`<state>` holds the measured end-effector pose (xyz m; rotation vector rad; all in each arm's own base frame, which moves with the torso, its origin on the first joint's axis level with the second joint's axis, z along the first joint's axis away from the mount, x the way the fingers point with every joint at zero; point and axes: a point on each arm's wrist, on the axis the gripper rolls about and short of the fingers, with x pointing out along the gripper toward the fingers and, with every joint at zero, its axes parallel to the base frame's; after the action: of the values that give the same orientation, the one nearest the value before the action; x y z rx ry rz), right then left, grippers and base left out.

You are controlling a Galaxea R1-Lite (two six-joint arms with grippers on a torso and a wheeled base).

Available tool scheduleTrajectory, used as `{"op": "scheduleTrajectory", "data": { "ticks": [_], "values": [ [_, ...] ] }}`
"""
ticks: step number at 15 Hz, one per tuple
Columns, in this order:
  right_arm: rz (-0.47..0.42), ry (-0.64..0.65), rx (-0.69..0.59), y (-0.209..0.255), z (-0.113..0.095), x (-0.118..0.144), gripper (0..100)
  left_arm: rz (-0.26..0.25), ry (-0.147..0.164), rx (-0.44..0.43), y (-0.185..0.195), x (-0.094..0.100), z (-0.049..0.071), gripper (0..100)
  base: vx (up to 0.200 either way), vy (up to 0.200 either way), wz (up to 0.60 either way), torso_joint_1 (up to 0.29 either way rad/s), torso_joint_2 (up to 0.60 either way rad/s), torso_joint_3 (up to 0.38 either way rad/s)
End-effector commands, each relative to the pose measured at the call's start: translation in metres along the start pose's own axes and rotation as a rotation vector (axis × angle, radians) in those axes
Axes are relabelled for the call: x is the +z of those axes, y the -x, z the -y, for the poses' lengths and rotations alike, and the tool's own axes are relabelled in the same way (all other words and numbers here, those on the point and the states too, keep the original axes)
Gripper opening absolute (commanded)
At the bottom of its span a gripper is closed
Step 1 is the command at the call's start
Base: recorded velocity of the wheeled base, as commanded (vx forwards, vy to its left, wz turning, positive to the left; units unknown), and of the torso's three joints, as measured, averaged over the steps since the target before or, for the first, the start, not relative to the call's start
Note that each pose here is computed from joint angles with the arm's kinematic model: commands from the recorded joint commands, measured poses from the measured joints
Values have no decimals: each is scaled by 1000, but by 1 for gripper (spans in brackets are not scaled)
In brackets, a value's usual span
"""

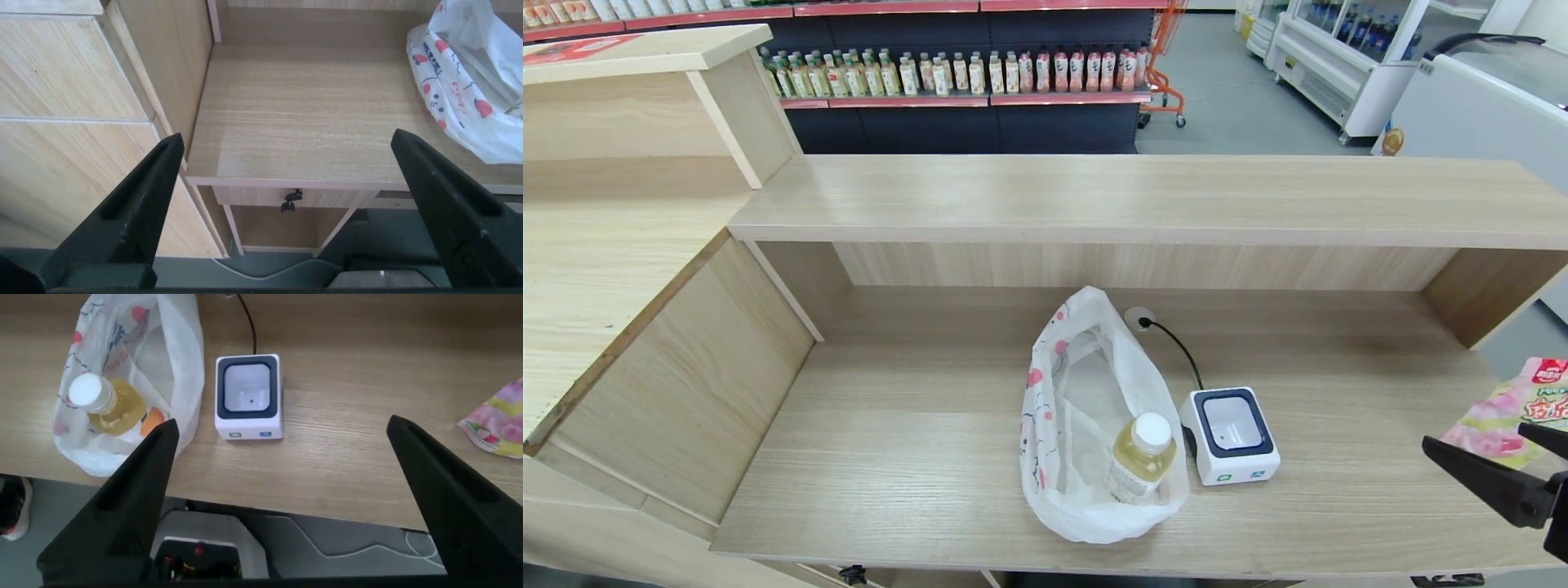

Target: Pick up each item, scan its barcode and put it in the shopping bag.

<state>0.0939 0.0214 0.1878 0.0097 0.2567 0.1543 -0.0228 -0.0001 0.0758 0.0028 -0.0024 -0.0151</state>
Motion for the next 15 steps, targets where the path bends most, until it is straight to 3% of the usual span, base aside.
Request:
{"op": "scheduleTrajectory", "data": {
  "ticks": [1, 11, 15],
  "values": [
    [-8, -18, -48, -3, 6, 1, 100, -1, 1, 0, 0, 0, 0, 100, 0, 0, 0, 0, 0, 0],
    [-94, -38, -65, -25, 13, 1, 100, 1, -2, 1, 0, 0, 0, 100, 0, -200, 0, 6, 2, 5],
    [-116, -39, -60, -28, 13, -1, 100, 1, -2, 1, 0, 0, 0, 100, -200, -200, 0, 7, 6, 2]
  ]
}}
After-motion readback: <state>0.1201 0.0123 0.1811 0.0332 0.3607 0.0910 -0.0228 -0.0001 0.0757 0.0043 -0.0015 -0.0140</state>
